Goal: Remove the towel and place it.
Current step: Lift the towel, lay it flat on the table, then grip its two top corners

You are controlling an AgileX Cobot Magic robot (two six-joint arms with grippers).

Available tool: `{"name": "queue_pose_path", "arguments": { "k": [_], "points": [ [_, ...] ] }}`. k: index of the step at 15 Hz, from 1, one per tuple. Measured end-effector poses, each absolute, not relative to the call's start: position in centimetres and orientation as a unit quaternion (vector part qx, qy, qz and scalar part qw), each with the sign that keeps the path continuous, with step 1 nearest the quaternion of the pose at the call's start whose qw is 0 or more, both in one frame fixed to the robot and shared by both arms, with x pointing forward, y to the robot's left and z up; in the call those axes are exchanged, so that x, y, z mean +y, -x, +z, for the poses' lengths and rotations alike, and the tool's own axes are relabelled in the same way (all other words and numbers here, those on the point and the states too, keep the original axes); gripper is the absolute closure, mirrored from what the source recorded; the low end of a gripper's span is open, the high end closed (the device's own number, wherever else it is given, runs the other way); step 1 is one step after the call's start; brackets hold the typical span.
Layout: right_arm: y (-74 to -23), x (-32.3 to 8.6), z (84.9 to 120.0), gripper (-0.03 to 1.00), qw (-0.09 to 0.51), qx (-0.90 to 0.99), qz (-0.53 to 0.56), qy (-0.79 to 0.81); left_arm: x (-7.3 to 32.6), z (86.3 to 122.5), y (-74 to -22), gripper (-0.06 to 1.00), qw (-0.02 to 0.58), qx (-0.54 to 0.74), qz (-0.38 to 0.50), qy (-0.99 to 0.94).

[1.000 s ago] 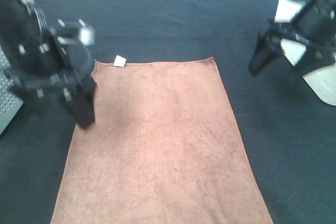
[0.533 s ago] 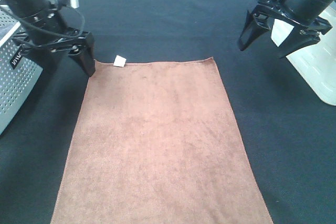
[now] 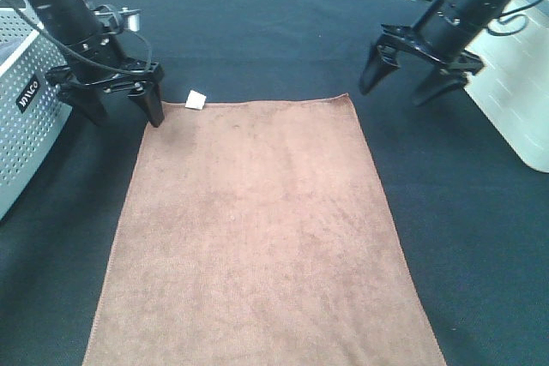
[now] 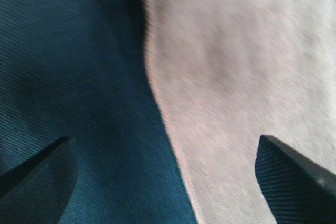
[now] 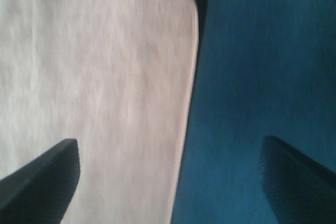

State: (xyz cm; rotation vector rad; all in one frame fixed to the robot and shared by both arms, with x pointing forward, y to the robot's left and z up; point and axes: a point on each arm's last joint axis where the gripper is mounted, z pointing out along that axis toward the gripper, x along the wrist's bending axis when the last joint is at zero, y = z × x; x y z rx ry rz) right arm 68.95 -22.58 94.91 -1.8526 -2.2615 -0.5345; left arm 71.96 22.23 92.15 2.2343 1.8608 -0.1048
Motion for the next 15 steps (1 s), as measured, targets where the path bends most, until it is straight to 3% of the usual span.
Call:
{"name": "queue_pose_path", "arguments": {
  "k": [7, 15],
  "points": [
    [-72.8, -22.2, 88.5, 0.13, 0.085, -0.756, -0.187, 0.621, 23.3, 88.4, -73.4, 0.09, 0.144, 0.645, -0.05, -0.749],
    [-73.3, -21.2, 87.4, 0.13, 0.084, -0.753, -0.206, 0.619, 23.1, 88.3, -74.1, 0.09, 0.176, 0.654, -0.039, -0.735]
  ]
}}
